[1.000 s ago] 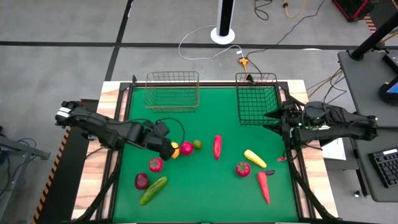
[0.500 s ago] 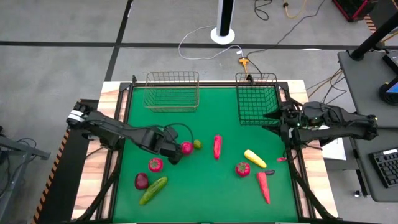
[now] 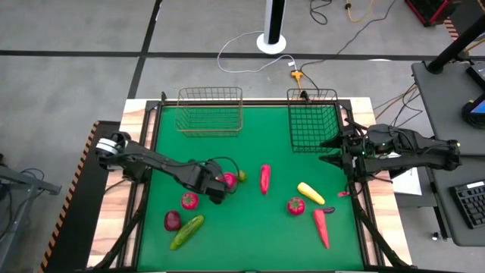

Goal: Sort produce into baskets
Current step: Put the yellow lemon into the black wire basket

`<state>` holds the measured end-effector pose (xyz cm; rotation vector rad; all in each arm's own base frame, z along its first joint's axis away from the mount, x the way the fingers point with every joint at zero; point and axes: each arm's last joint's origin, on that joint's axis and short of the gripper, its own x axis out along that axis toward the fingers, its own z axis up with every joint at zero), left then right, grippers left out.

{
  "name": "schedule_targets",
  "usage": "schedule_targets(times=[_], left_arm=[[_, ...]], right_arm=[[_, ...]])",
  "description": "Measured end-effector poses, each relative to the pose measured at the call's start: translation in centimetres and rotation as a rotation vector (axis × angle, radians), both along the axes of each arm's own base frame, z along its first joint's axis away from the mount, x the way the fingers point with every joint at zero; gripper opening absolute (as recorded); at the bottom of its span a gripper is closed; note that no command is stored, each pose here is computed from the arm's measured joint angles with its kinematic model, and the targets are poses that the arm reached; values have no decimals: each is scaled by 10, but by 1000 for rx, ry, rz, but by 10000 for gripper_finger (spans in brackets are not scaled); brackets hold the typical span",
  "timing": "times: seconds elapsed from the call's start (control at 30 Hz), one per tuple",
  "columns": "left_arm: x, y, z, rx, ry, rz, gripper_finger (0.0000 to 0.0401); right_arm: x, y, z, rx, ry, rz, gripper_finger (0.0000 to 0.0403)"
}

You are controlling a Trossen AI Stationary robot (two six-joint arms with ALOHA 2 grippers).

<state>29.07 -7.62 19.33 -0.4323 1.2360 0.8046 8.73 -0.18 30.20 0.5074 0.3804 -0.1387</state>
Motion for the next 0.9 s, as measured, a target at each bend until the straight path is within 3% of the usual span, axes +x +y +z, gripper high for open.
schedule_targets(times=[0.37, 0.9], left_arm=[[7, -3, -21, -5, 67, -25, 344], [7, -3, -22, -14, 73, -35, 258]], right_arm=[[0, 0, 0, -3, 1, 1, 327], [0, 0, 0, -4, 1, 0, 327]])
